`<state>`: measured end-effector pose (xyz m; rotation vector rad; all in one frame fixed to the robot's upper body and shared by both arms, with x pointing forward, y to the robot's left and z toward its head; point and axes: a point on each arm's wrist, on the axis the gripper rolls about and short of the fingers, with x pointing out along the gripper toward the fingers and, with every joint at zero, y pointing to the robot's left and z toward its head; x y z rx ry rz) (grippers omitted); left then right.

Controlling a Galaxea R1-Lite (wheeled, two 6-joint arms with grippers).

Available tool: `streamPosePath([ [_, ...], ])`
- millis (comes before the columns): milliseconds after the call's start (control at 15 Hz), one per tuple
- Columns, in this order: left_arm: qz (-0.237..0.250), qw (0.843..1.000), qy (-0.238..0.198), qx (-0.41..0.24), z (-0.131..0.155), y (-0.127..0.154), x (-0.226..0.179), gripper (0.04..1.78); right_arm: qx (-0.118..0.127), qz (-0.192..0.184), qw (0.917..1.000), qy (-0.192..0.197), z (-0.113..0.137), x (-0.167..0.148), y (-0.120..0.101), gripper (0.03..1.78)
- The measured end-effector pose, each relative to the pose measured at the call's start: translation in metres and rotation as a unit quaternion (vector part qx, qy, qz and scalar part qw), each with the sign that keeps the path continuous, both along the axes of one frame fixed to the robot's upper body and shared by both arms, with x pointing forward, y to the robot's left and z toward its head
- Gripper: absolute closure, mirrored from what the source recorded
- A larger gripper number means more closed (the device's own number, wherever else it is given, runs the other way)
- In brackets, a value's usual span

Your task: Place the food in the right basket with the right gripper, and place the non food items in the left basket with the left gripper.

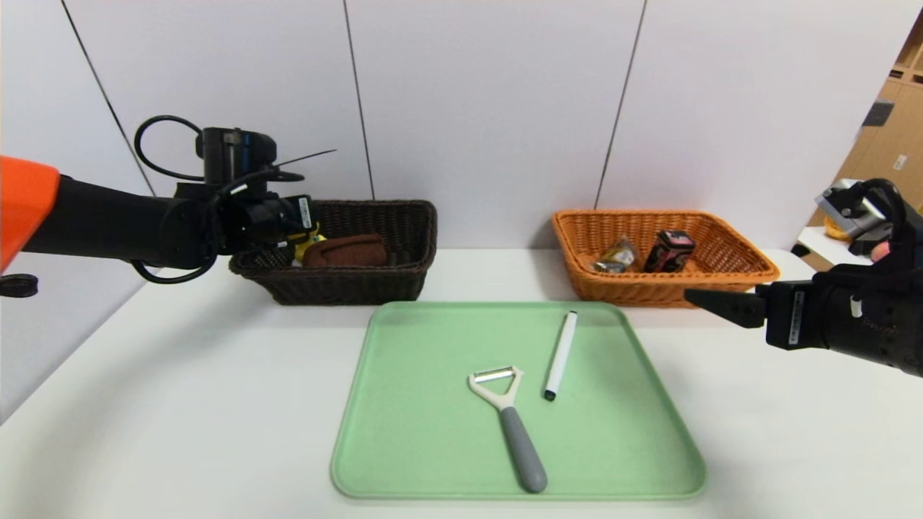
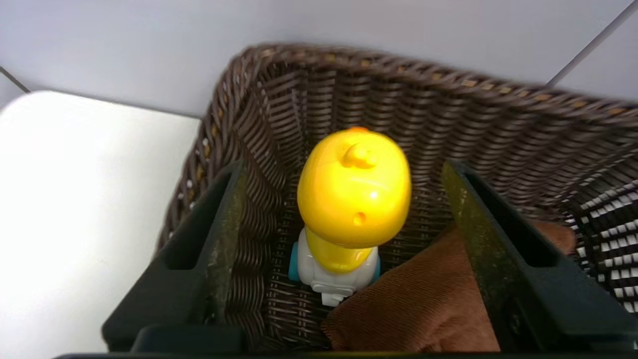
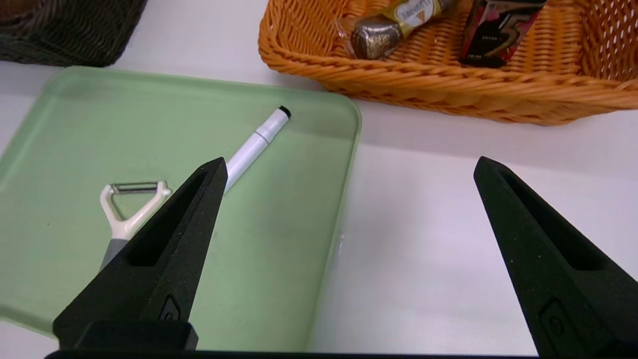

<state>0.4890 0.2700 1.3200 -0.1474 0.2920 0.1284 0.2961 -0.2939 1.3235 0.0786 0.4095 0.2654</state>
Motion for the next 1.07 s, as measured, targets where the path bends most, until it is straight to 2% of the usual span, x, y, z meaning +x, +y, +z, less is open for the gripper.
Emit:
streamPosePath([
  [133,-0.015,1.0,-0.007,-0.002,0.023,-0.005,-0.02,0.36,0.002,0.004,0.9998,-0.017,0.013,0.002,0.002,0.1],
  [267,-0.051,0.999,0.006,-0.006,0.046,-0.012,-0.053,0.31,0.002,0.02,0.9996,-0.02,0.025,0.002,0.01,0.1],
  [400,-0.091,0.995,0.024,-0.011,0.06,-0.015,-0.09,0.26,-0.002,0.044,0.999,-0.002,0.042,0.0,0.02,0.1],
  [600,-0.117,0.992,0.043,-0.012,0.065,-0.008,-0.144,0.22,-0.016,0.081,0.9949,0.058,0.069,-0.005,0.038,0.1],
  [667,-0.122,0.991,0.053,-0.015,0.067,-0.006,-0.162,0.2,-0.018,0.096,0.9912,0.088,0.077,-0.008,0.047,0.1],
  [800,-0.137,0.987,0.08,-0.031,0.071,-0.005,-0.199,0.18,-0.02,0.122,0.9779,0.168,0.081,-0.011,0.069,0.1],
  [933,-0.145,0.983,0.107,-0.035,0.073,-0.001,-0.228,0.17,-0.027,0.129,0.9603,0.246,0.073,-0.011,0.09,0.1],
  [1067,-0.149,0.982,0.106,-0.034,0.075,0.005,-0.251,0.16,-0.036,0.128,0.9447,0.3,0.061,-0.006,0.109,0.1],
])
